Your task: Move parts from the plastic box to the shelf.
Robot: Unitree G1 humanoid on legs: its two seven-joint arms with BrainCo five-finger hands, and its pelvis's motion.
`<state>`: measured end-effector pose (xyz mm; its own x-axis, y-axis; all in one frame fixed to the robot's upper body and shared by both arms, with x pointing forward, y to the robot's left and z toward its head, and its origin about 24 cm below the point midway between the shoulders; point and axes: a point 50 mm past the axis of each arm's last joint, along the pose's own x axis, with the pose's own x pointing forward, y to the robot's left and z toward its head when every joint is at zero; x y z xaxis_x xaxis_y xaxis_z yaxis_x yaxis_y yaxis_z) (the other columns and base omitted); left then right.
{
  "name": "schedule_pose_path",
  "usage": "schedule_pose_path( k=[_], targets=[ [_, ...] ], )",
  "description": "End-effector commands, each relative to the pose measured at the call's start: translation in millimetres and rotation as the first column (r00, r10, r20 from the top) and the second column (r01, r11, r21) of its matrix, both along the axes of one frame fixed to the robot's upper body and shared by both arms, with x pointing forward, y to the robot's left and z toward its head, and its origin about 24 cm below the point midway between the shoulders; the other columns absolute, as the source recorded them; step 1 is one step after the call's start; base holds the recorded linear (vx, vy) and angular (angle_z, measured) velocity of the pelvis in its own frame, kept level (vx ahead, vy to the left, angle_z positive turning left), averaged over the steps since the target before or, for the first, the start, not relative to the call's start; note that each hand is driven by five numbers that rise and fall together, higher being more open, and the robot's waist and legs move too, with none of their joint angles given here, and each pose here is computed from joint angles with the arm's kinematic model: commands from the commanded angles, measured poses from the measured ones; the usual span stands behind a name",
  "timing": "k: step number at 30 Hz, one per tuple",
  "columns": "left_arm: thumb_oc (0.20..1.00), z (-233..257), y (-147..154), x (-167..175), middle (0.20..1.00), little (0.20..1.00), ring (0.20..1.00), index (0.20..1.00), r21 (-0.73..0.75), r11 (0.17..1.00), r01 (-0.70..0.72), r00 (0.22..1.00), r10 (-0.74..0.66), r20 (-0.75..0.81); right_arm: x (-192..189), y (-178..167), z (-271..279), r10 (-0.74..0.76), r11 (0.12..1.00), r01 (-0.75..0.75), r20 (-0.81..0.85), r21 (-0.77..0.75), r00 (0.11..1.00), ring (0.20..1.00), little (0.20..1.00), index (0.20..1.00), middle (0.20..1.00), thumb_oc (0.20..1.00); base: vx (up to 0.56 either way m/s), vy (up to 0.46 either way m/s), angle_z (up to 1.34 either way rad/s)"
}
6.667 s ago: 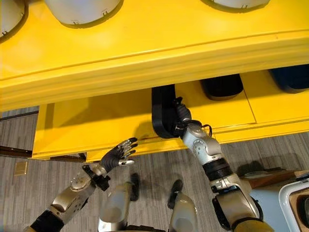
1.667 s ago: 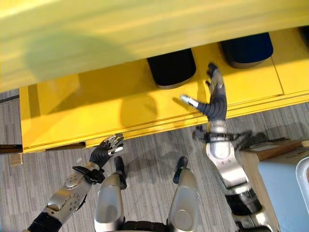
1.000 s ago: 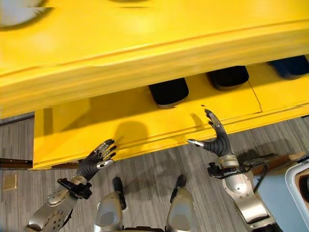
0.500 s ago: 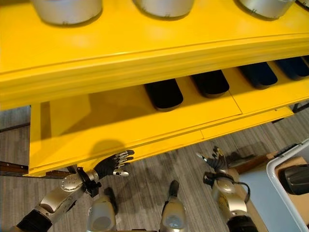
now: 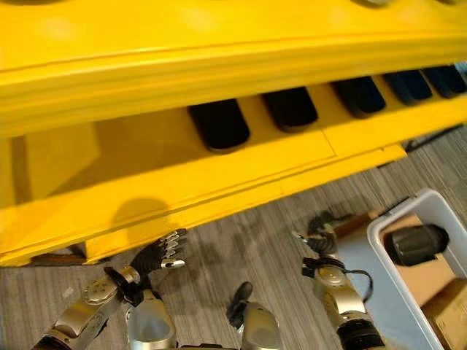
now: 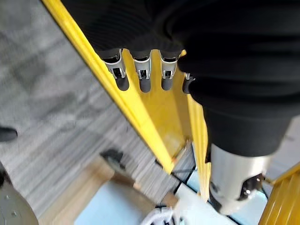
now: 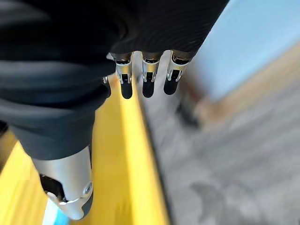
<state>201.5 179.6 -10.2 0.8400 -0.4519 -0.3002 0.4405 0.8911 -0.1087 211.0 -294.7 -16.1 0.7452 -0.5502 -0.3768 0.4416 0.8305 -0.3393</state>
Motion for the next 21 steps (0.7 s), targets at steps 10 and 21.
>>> schedule_pose_path(
  k=[10, 21],
  targets=[
    [1.000, 27.8, 26.7, -1.3, 1.000, 1.000, 1.000, 1.000, -0.070, 0.962, -0.263, 0.939, 0.272, 0.209, -3.4, -30.5, 43.8, -0.227, 0.969, 0.245, 0.302, -0.025, 0.926, 1.000, 1.000, 1.000, 1.000, 1.000, 0.03, -0.225, -0.31],
    [1.000, 55.5, -8.4, 30.7, 1.000, 1.000, 1.000, 1.000, -0.128, 0.970, -0.208, 0.918, 0.238, 0.316, 25.2, -6.1, 87.6, 0.074, 0.981, 0.020, 0.463, -0.195, 0.883, 1.000, 1.000, 1.000, 1.000, 1.000, 0.05, -0.157, -0.36]
  ],
)
